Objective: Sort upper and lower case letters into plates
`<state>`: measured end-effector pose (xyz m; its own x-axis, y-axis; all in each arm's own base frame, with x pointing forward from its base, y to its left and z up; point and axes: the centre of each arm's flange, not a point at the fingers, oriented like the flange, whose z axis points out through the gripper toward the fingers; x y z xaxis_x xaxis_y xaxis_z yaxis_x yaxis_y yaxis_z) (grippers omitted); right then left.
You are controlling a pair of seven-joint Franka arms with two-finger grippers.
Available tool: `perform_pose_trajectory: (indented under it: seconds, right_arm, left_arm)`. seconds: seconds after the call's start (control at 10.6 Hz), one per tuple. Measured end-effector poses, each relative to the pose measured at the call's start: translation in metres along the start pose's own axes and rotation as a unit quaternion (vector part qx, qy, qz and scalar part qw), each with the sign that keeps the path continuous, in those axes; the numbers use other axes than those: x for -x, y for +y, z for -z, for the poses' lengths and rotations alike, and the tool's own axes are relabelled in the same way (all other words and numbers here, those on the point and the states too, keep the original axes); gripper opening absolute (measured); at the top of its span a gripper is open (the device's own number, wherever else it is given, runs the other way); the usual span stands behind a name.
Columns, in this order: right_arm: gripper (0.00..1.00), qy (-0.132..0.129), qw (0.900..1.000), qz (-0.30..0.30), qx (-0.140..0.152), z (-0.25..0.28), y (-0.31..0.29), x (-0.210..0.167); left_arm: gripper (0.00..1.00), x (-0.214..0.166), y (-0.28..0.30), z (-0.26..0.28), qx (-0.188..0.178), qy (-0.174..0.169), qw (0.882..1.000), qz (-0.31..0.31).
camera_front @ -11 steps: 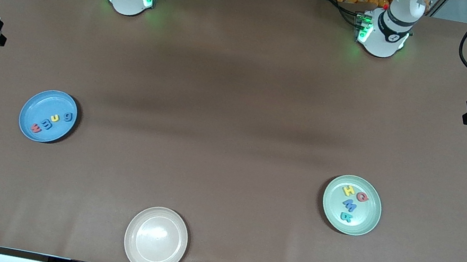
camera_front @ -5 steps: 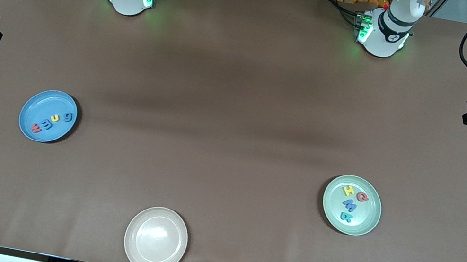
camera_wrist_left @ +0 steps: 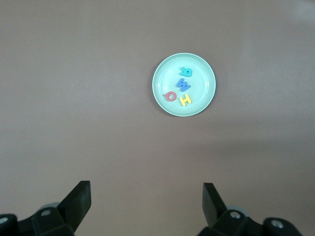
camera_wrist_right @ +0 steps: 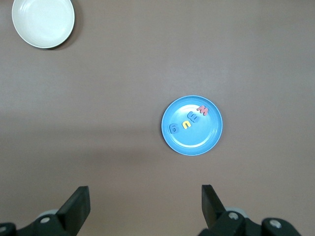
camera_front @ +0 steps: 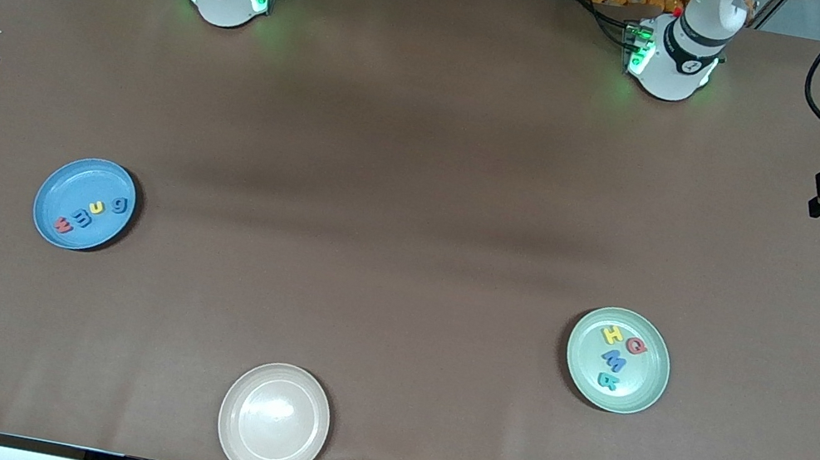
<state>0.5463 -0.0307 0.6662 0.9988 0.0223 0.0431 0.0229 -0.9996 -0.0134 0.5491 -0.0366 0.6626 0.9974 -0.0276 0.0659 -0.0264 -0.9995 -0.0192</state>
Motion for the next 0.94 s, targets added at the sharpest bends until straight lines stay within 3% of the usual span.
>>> perform_pose_trajectory:
  seconds: [0.94]
  right_arm:
    - [1.0, -0.001, 1.0, -0.001, 0.003, -0.001, 0.001, -0.001]
  left_arm:
    - [1.0, 0.0, 0.003, -0.012, 0.009, -0.023, 1.0, -0.002]
